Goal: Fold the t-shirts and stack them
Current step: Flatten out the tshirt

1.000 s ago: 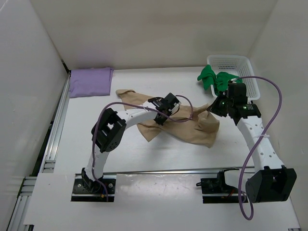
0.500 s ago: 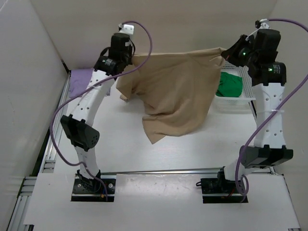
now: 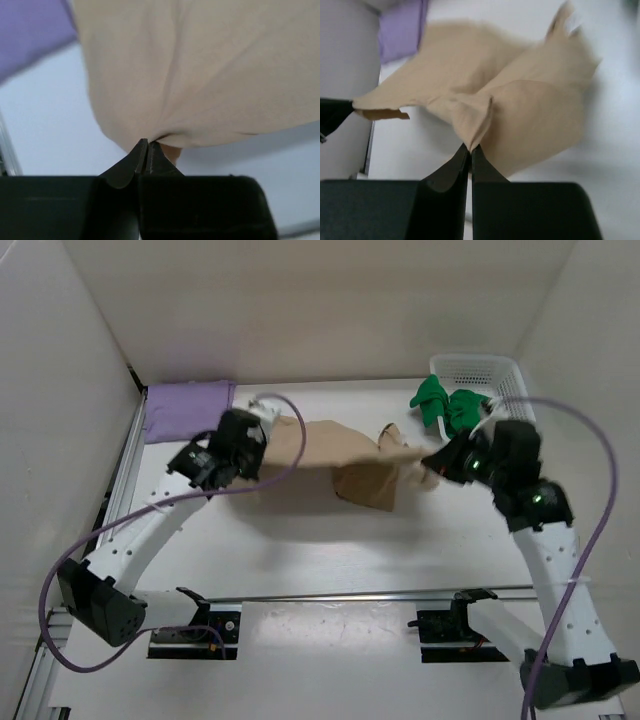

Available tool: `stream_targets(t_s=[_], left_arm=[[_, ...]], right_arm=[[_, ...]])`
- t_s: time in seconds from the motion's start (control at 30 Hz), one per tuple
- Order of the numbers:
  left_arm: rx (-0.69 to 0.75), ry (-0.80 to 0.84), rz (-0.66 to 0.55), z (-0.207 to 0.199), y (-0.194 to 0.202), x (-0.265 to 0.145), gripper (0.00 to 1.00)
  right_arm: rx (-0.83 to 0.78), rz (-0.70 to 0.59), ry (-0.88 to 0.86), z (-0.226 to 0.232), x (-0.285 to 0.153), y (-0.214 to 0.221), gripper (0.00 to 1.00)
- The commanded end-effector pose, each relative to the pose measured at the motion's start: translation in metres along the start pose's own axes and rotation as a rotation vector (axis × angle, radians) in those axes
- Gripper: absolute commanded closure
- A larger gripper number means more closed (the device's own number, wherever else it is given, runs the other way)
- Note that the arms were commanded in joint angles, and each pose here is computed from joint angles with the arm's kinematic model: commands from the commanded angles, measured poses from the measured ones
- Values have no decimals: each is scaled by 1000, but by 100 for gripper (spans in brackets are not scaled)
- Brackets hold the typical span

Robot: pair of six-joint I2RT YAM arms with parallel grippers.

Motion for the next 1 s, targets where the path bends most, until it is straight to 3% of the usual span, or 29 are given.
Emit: stream_targets(t_s=[0.0, 0.03, 0.07, 0.1, 0.17, 0.2, 0.23, 0.37, 0.47, 0.57, 0.63, 0.73, 0.8, 0.97], left_arm=[[139, 108, 392, -20, 122, 0, 87], [150, 130, 468, -21, 144, -2, 79], [157, 195, 566, -28, 167, -10, 67], [165, 208, 649, -28, 191, -11, 53], [165, 224, 696, -29, 204, -11, 26], [135, 199, 721, -21, 206, -9, 22], [113, 184, 723, -16, 206, -7, 0], [-24, 80, 670, 18, 188, 11, 0], [-93, -124, 653, 65, 190, 29, 0], [-209, -268, 710, 110, 206, 42, 0], [-313, -271, 770, 128, 221, 51, 0], [-419, -259, 761, 145, 226, 65, 0], [-482, -162, 731, 138, 220, 72, 0], [-492, -118, 767, 129, 230, 79, 0]], right_arm=[[90, 247, 44, -25, 18, 110, 100], [145, 304, 64, -29, 18, 139, 100], [173, 411, 150, -52, 24, 190, 100], [180, 463, 183, -59, 23, 214, 98], [200, 571, 235, -63, 18, 256, 64], [203, 627, 259, -69, 13, 276, 47], [188, 654, 244, -63, 10, 281, 34], [163, 630, 338, -62, -3, 273, 28], [194, 575, 470, -71, -11, 261, 28], [227, 550, 655, -89, -18, 263, 28], [231, 576, 714, -99, -18, 272, 27], [239, 602, 805, -118, -12, 284, 21], [246, 641, 846, -128, -6, 293, 20], [279, 737, 857, -141, -4, 328, 19]])
Point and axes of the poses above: each gripper's point midway between its finger pads, its own x axis out along the fingers, its own z axis along the line the jaws close on, y = z × x, the point moved 4 cm from there along -x, back along the fingers, and after that the axes turned 6 degrees about -x, right-handed, at the moved point
